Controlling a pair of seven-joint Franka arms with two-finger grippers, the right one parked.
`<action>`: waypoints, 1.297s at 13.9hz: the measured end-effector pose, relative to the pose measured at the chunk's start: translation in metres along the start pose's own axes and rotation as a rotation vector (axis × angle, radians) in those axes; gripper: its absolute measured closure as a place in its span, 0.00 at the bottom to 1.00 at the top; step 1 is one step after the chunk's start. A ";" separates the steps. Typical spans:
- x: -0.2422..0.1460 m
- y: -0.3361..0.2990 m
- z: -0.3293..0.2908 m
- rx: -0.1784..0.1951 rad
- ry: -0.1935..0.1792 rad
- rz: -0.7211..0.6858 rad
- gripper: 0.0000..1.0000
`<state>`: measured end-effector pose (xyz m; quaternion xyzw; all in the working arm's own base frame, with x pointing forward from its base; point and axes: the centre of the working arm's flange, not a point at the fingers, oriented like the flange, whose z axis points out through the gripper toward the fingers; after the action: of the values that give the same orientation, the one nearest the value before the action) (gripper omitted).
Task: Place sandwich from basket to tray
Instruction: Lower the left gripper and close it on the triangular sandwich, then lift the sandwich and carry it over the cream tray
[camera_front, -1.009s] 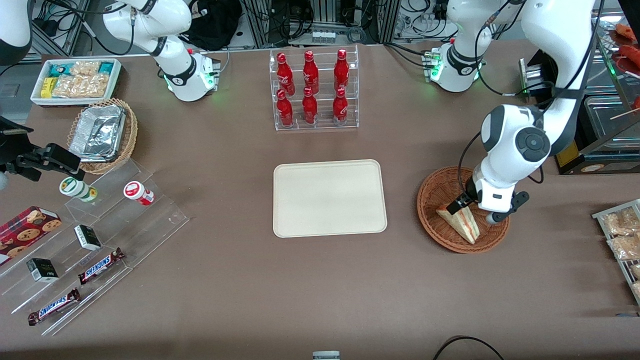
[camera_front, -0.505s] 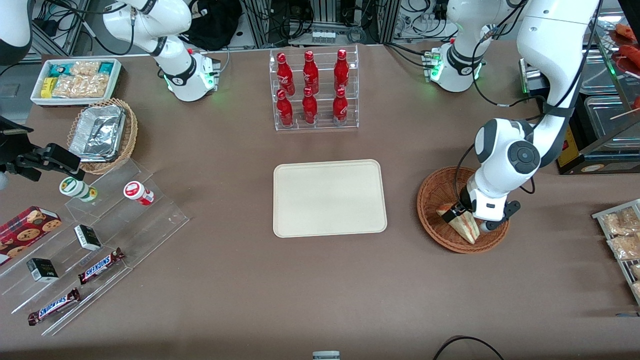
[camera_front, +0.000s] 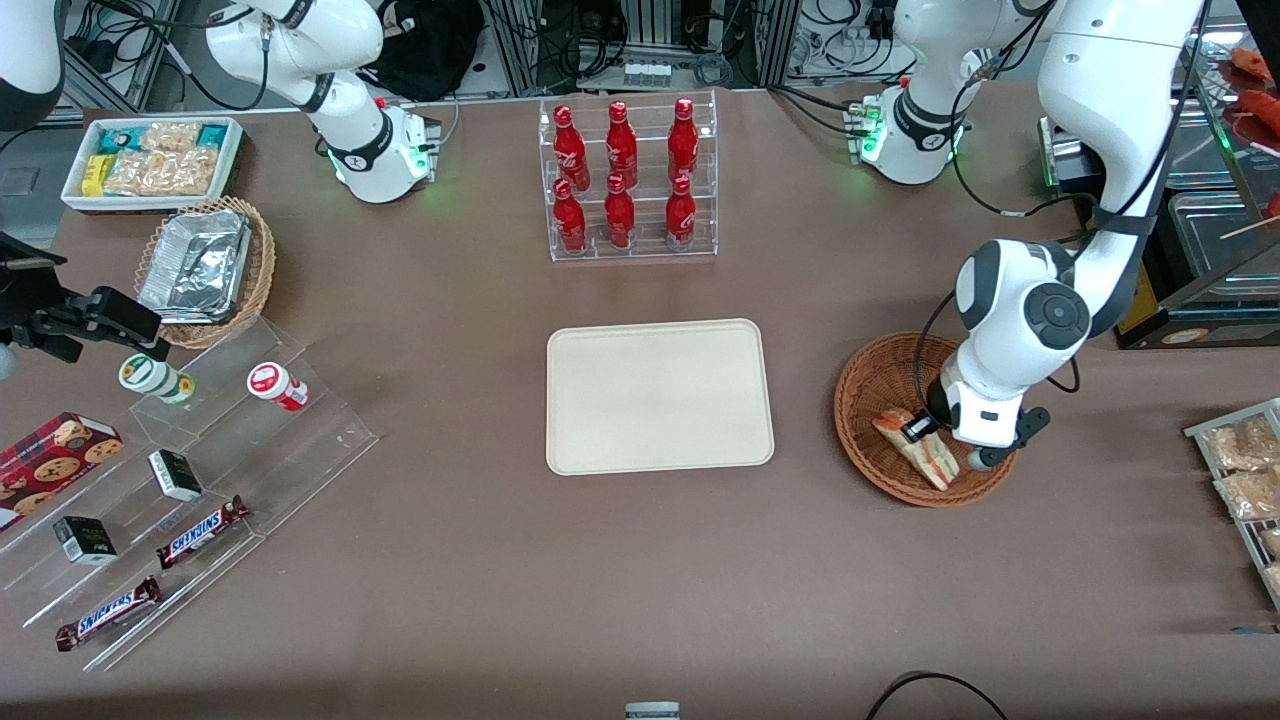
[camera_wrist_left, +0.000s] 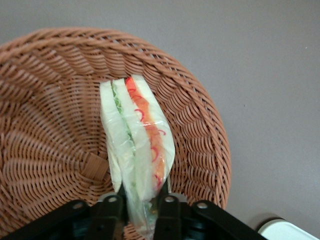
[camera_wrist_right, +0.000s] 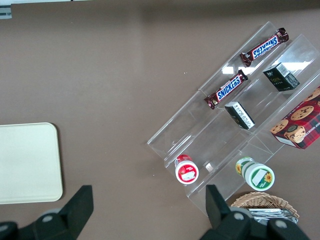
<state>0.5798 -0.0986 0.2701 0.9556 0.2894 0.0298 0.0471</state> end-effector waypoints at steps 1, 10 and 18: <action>0.002 -0.001 -0.004 0.007 -0.003 0.002 0.81; -0.046 0.091 -0.158 0.092 -0.095 0.181 0.81; -0.206 0.236 -0.119 -0.100 -0.170 0.447 0.85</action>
<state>0.5287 -0.3997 0.4075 0.9914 0.0641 -0.0268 0.1109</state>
